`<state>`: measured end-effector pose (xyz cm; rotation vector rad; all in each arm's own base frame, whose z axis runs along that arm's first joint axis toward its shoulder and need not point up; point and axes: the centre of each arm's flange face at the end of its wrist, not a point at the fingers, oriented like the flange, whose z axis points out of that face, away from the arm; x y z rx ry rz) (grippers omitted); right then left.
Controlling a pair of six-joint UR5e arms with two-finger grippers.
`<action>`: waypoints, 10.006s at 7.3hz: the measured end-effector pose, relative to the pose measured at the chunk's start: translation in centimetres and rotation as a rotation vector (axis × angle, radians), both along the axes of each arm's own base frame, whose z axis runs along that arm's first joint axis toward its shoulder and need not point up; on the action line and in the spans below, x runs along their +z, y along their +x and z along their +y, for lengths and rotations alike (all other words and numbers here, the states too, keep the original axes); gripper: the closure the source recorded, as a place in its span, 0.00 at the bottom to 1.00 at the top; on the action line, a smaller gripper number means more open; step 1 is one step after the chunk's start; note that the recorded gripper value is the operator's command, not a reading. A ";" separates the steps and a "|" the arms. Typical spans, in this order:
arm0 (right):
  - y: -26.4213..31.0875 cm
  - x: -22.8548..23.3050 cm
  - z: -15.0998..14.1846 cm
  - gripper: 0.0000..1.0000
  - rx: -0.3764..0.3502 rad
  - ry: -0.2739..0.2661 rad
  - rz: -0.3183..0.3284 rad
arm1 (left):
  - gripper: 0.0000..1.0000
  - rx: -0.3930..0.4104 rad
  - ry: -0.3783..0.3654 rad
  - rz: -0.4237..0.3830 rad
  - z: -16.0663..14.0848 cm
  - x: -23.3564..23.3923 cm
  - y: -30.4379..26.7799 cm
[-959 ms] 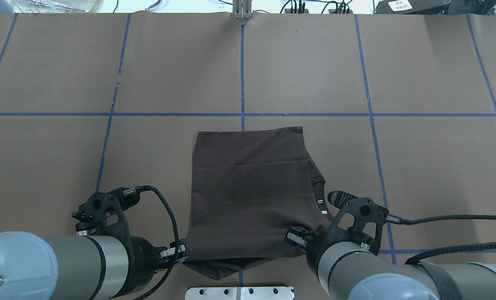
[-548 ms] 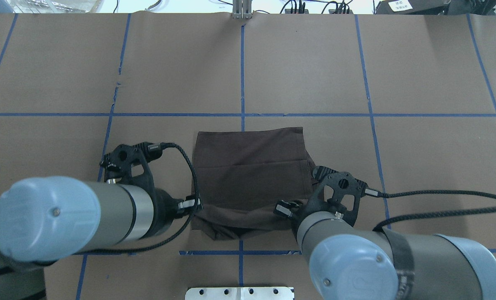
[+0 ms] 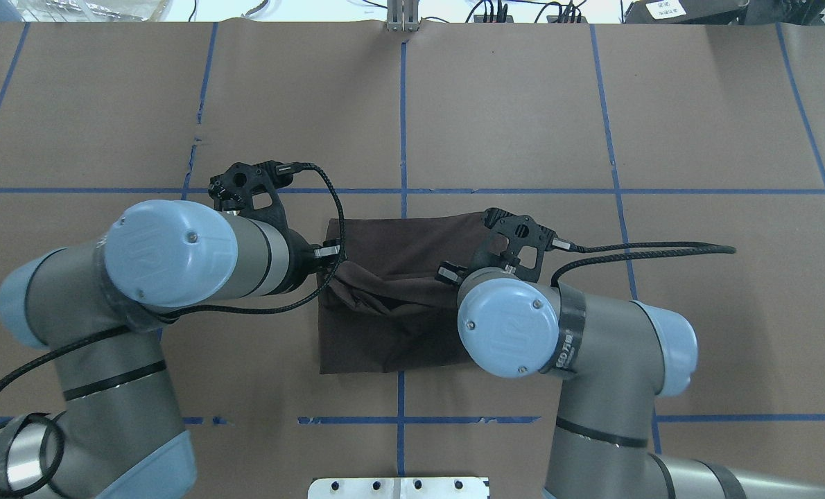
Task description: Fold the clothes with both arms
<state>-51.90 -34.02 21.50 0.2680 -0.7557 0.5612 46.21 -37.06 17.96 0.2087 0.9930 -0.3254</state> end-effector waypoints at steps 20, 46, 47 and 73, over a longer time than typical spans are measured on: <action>-6.5 5.4 -7.1 0.00 -0.309 0.271 0.213 | 0.00 0.088 0.154 -0.057 -8.9 6.7 2.3; 8.3 10.9 -26.5 0.00 -0.238 0.121 0.136 | 0.03 0.058 0.193 -0.092 -15.3 10.1 5.2; 8.3 10.9 -26.5 0.00 -0.238 0.121 0.136 | 0.24 0.056 0.168 -0.057 -13.2 9.9 5.5; -4.1 4.4 -17.3 0.38 -0.210 0.256 0.001 | 0.00 0.026 0.192 -0.159 -17.8 15.3 1.5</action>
